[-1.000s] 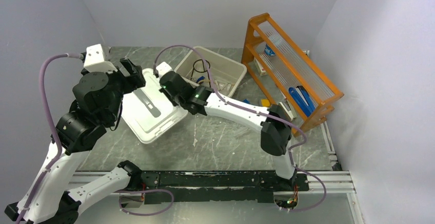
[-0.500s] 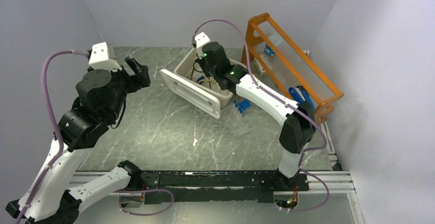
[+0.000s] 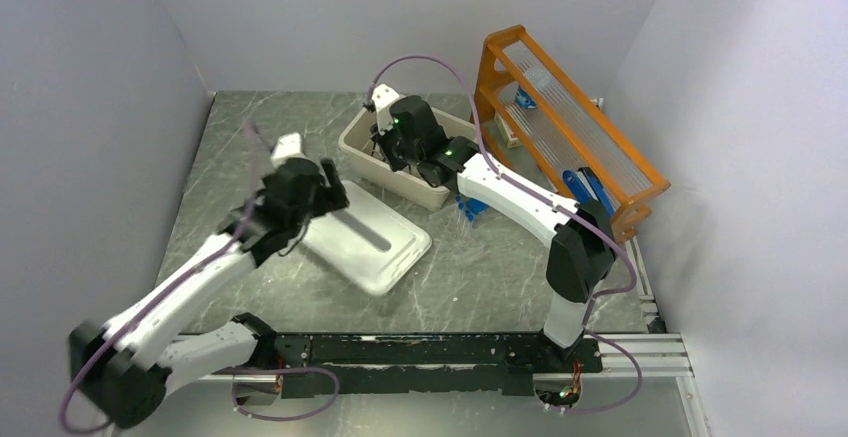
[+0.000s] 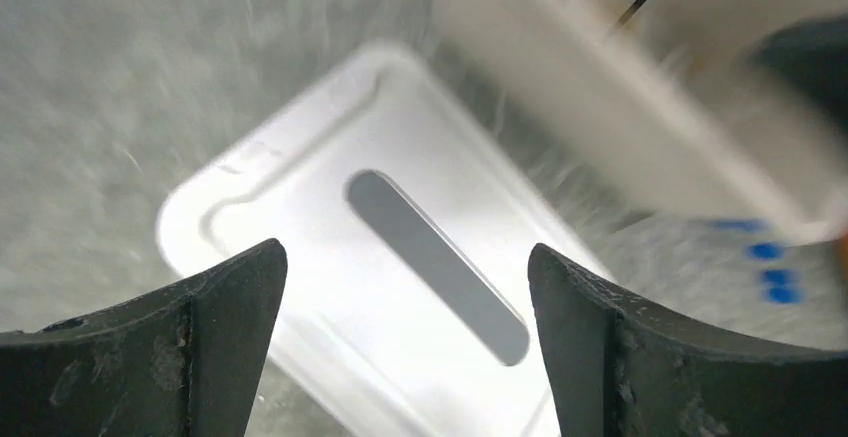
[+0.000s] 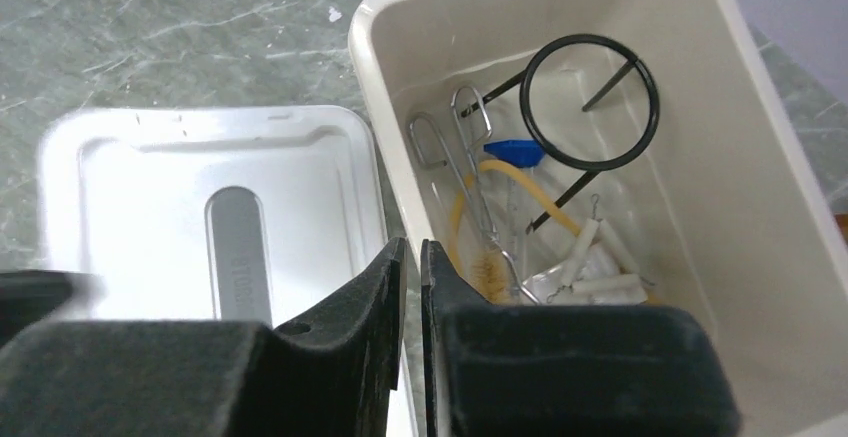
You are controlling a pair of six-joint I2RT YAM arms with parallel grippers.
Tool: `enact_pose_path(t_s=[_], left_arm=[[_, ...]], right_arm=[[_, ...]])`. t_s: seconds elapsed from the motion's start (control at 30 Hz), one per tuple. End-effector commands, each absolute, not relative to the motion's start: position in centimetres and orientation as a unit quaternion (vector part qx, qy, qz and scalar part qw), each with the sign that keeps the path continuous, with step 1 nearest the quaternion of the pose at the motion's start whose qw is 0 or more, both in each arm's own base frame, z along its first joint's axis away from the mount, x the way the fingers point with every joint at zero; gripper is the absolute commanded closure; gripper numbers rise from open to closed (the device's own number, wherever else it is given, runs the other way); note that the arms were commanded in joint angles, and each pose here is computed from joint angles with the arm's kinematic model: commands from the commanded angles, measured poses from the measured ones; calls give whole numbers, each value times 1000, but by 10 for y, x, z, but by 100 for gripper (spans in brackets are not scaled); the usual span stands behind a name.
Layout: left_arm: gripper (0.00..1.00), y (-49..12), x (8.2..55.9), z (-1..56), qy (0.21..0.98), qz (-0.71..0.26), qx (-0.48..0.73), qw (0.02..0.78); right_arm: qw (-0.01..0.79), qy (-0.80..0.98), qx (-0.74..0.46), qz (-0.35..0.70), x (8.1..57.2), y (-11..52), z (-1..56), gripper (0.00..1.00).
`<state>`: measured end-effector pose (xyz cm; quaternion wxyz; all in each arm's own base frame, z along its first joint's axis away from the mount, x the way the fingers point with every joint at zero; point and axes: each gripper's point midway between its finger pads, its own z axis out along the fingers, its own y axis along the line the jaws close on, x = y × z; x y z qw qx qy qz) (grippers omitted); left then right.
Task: Organize the chemistry lab equipment
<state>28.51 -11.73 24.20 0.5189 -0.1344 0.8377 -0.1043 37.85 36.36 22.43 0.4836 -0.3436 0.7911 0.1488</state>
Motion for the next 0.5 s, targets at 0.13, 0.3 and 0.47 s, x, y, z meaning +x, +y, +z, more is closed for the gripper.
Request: enact_pose_path(t_s=[0.13, 0.3, 0.47], left_arm=[[6, -161, 298, 120, 888, -153, -170, 399], [6, -136, 294, 110, 894, -92, -188, 395], [14, -113, 280, 89, 900, -54, -214, 377]], right_arm=[[461, 798, -337, 191, 358, 369, 220, 82], [422, 822, -331, 193, 335, 373, 191, 71], [373, 843, -348, 172, 314, 378, 142, 62]])
